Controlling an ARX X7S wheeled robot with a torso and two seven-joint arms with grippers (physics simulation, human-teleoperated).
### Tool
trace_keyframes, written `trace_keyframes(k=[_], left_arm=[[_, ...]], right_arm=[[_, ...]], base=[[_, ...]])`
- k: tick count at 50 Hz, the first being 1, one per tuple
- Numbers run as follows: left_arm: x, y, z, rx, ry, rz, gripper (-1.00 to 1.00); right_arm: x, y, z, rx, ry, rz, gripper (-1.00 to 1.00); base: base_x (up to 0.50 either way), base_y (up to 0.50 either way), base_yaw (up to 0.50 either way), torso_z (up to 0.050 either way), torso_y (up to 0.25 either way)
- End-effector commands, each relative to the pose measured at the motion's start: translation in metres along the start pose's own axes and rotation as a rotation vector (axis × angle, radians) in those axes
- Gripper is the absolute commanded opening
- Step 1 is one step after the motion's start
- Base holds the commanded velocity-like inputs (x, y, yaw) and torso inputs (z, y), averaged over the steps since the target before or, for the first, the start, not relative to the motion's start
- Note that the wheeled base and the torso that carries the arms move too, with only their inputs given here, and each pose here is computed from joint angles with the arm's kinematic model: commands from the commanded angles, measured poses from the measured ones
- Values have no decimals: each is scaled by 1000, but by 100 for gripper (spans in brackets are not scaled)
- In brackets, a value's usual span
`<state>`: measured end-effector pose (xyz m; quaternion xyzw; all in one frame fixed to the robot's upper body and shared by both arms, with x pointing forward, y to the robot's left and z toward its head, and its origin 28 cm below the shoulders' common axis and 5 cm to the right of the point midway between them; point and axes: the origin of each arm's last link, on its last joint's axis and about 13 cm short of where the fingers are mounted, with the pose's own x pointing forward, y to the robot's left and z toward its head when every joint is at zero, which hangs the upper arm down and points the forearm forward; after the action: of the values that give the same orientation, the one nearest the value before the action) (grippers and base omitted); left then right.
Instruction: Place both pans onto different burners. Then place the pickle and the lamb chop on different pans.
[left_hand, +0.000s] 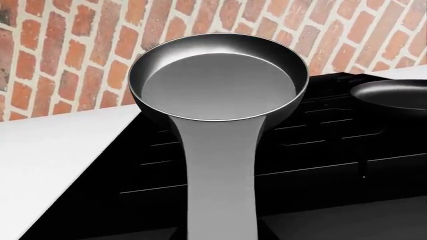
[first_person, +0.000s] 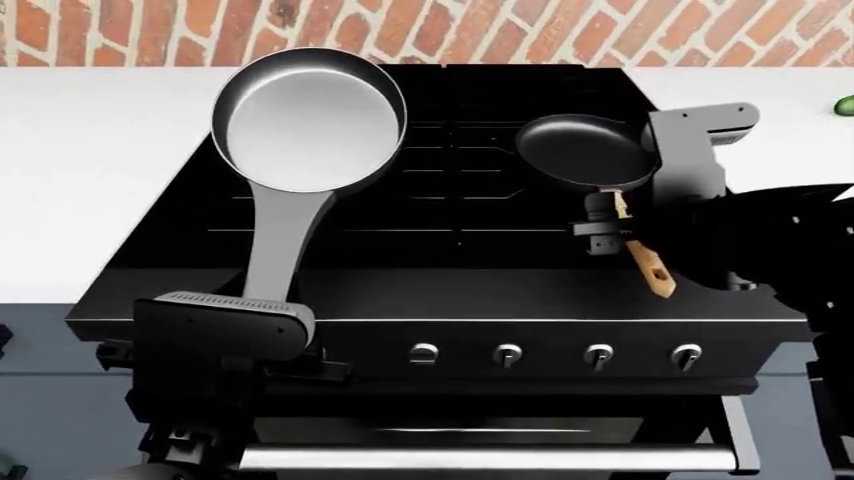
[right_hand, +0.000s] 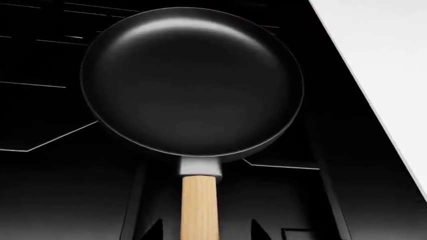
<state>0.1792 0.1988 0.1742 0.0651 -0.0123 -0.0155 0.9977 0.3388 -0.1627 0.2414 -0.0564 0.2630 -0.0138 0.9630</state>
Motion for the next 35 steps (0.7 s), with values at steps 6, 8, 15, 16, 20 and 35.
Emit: trace_keyframes(k=[6,8,15,16,20,35], left_arm=[[7,3,12,-32,-92,46,-100],[6,2,13,-31,-93,45,-100],[4,1,16,-28,-97,43,-100],[4,1,16,-28,-97,42,-100],[5,0,17,-24,-94,43,-100],[19,-2,18,-3,-58,47,-100]], right_arm=[[-12,-3,1,15,-76,-37,100],[-16,-4,2,19,-91,-42,100],[-34,-9,6,37,-143,-54,100],[-36,-9,6,39,-150,-53,100],[-48,-10,4,42,-185,-44,100],[-85,-10,-19,140,-387,-4,100]], base=[[0,0,0,0,2],[0,0,0,0,0],[0,0,0,1,1],[0,0,0,0,0],[0,0,0,0,3],[0,0,0,1,1]])
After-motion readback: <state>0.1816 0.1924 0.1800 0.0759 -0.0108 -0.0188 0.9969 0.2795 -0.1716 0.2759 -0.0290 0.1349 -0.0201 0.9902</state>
